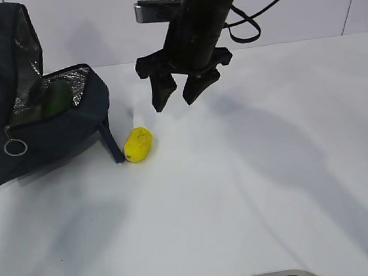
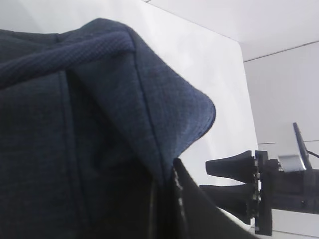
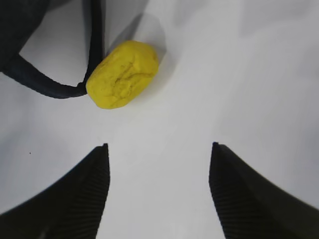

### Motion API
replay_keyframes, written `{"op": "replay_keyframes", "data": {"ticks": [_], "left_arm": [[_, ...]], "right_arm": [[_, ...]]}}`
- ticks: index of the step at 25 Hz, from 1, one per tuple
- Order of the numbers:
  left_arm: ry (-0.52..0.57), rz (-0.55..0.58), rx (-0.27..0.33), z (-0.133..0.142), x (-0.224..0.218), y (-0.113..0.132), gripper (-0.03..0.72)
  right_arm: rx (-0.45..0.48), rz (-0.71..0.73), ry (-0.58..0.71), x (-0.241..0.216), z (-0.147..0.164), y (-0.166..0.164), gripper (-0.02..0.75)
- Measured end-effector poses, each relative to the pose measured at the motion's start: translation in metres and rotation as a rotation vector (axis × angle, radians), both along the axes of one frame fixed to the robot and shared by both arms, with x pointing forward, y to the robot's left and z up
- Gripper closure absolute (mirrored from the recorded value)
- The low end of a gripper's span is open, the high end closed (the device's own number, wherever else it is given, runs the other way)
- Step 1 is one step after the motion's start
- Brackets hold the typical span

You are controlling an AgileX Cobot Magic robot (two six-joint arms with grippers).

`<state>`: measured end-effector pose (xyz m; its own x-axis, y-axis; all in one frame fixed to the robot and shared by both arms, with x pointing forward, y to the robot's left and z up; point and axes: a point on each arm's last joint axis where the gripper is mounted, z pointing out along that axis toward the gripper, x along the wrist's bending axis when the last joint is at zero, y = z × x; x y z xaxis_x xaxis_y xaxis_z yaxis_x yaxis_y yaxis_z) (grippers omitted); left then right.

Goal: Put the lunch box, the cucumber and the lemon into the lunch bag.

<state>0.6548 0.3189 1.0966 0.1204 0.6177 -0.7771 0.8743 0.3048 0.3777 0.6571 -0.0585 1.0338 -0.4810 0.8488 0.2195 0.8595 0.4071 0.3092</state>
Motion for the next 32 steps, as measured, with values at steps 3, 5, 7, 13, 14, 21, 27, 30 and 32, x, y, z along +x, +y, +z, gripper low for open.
{"op": "replay_keyframes", "data": {"ticks": [3,5,7,13,14,21,27,30,32], "left_arm": [[0.003,-0.002,0.013,-0.001,0.000,0.001,0.705],[0.006,-0.003,0.025,-0.002,0.000,0.001,0.705],[0.009,-0.006,0.033,-0.003,-0.001,0.001,0.705],[0.015,-0.012,0.050,-0.004,-0.001,0.002,0.705],[0.015,-0.012,0.052,-0.004,-0.001,0.002,0.705],[0.016,-0.013,0.051,-0.004,-0.002,0.002,0.705],[0.017,-0.014,0.055,-0.004,-0.002,0.002,0.705],[0.018,-0.015,0.061,-0.005,-0.002,0.002,0.705],[0.022,-0.017,0.072,-0.005,-0.002,0.003,0.705]], "right_arm": [[0.019,-0.037,0.048,0.002,-0.012,0.004,0.239],[0.042,-0.043,0.078,0.002,-0.018,0.007,0.239],[0.067,-0.049,0.101,0.002,-0.021,0.010,0.239],[0.112,-0.041,0.064,-0.001,-0.023,0.027,0.239],[0.121,-0.048,0.054,0.000,-0.022,0.027,0.239],[0.150,-0.087,0.003,0.006,-0.021,0.030,0.239],[0.144,-0.141,0.044,0.011,-0.042,0.032,0.239],[0.148,-0.164,0.059,0.013,-0.051,0.034,0.239],[0.161,-0.175,0.062,0.015,-0.056,0.036,0.239]]}}
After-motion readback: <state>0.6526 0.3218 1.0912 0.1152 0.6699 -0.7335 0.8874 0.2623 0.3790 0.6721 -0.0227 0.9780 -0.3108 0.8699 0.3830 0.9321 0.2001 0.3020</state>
